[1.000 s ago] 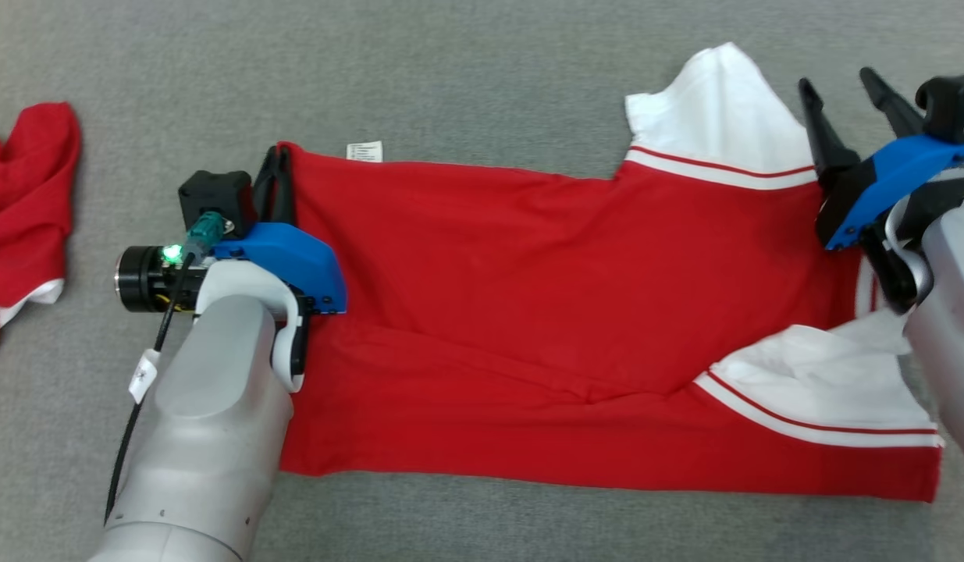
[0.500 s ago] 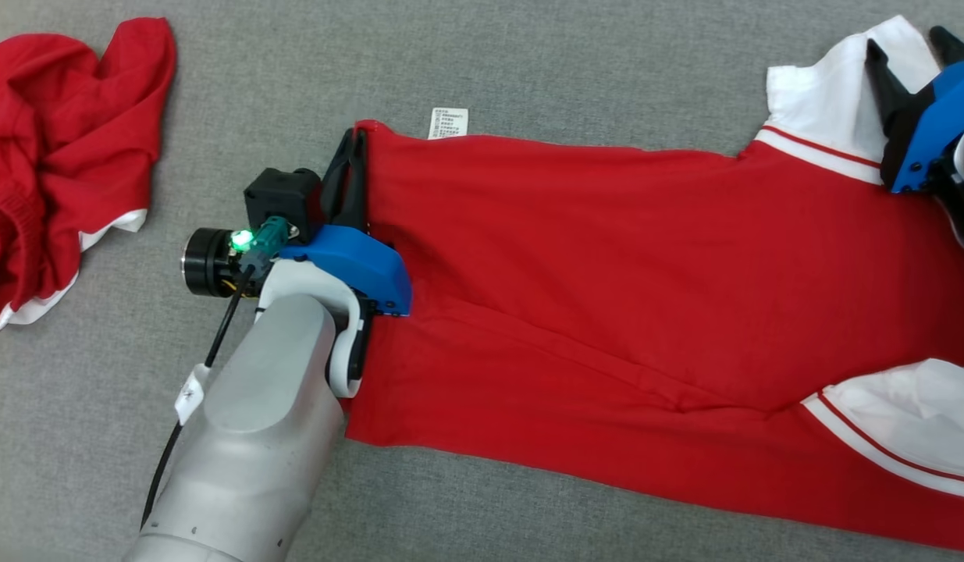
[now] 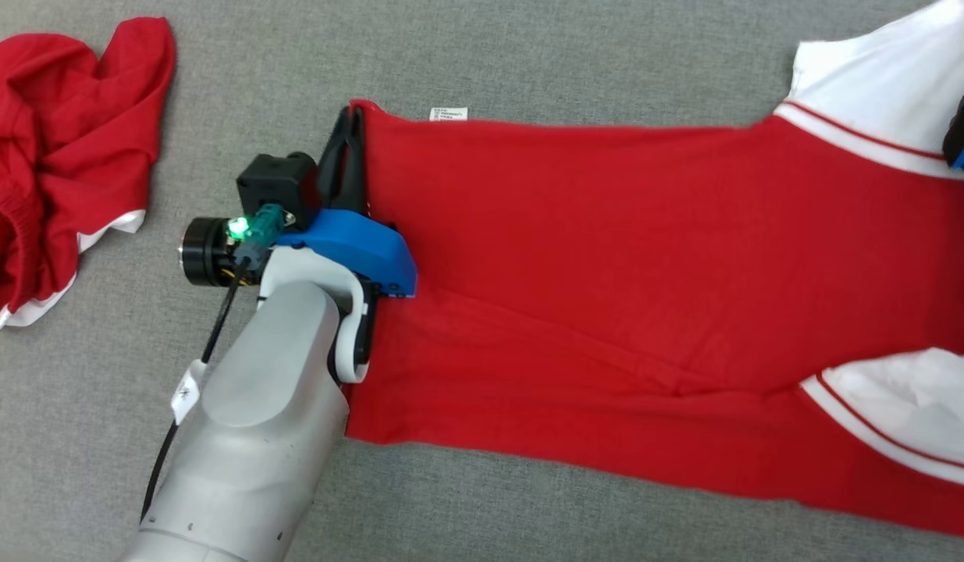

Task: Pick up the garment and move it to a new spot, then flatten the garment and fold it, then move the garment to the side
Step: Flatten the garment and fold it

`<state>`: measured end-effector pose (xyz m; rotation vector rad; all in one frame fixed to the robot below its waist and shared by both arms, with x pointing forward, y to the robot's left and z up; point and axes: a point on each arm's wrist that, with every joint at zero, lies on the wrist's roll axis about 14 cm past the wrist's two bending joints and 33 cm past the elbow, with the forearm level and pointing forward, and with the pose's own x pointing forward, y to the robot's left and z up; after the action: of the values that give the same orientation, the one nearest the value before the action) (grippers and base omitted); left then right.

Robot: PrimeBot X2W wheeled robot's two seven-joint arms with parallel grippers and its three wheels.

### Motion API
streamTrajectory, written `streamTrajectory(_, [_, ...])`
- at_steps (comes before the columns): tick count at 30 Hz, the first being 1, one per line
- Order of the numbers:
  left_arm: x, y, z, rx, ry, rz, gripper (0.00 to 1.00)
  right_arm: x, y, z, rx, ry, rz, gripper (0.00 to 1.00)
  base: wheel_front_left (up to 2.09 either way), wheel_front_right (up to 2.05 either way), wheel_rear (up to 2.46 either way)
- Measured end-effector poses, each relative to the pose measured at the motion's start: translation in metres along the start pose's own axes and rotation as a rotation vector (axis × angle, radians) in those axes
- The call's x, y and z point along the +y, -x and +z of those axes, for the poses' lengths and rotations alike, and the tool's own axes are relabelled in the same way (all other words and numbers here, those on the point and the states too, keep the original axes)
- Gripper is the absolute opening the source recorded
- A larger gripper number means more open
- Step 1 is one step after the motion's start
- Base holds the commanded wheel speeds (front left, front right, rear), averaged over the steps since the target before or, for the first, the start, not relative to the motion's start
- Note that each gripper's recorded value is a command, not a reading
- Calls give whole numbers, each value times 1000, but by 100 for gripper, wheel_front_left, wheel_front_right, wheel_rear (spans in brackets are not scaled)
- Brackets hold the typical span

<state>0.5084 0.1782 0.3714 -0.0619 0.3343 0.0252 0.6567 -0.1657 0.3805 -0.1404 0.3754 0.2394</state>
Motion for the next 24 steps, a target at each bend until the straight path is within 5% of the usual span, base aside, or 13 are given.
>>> streamTrajectory(10, [-4,-6,49,-158,10,-2,0,-32,27,77,-269,-77,-74,0,0,0,0])
streamTrajectory(24, [-9,42,38,-151,19,-32,0,-16,141,35,-323,-245,-99,0,0,0,0])
